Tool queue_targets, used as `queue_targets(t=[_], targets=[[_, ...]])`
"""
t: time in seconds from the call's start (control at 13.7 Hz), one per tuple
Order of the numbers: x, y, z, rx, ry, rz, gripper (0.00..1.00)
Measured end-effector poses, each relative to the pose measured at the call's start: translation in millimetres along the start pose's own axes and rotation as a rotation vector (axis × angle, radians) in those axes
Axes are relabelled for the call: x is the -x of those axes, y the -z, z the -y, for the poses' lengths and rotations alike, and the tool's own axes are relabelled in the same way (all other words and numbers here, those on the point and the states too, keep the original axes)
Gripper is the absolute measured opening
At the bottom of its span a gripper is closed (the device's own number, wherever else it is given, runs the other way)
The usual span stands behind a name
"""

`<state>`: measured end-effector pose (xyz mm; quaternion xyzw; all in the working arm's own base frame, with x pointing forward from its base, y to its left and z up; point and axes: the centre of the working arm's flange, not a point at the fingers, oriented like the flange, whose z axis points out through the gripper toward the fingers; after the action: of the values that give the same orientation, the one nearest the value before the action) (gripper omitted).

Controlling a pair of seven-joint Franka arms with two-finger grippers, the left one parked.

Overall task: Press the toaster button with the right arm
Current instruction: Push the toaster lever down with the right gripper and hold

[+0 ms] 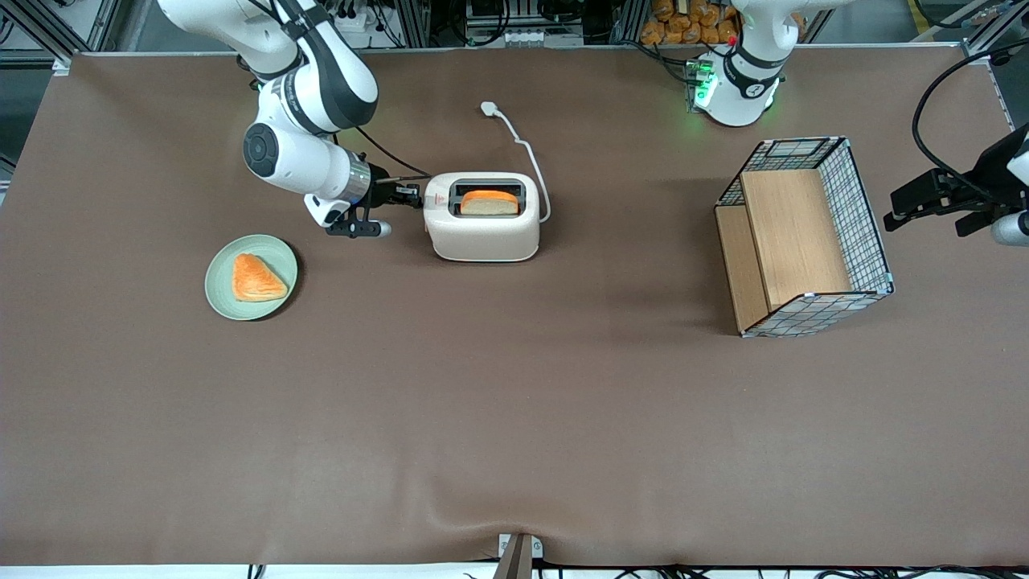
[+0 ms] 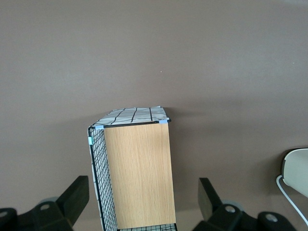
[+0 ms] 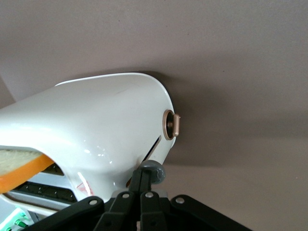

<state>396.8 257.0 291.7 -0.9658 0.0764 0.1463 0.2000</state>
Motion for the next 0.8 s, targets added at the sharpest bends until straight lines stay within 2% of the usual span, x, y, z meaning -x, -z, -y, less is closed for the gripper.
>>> queue_targets(t=[0.8], targets=[[-1.4, -5.6, -2.6, 0.005, -0.007, 0.002, 0.01]])
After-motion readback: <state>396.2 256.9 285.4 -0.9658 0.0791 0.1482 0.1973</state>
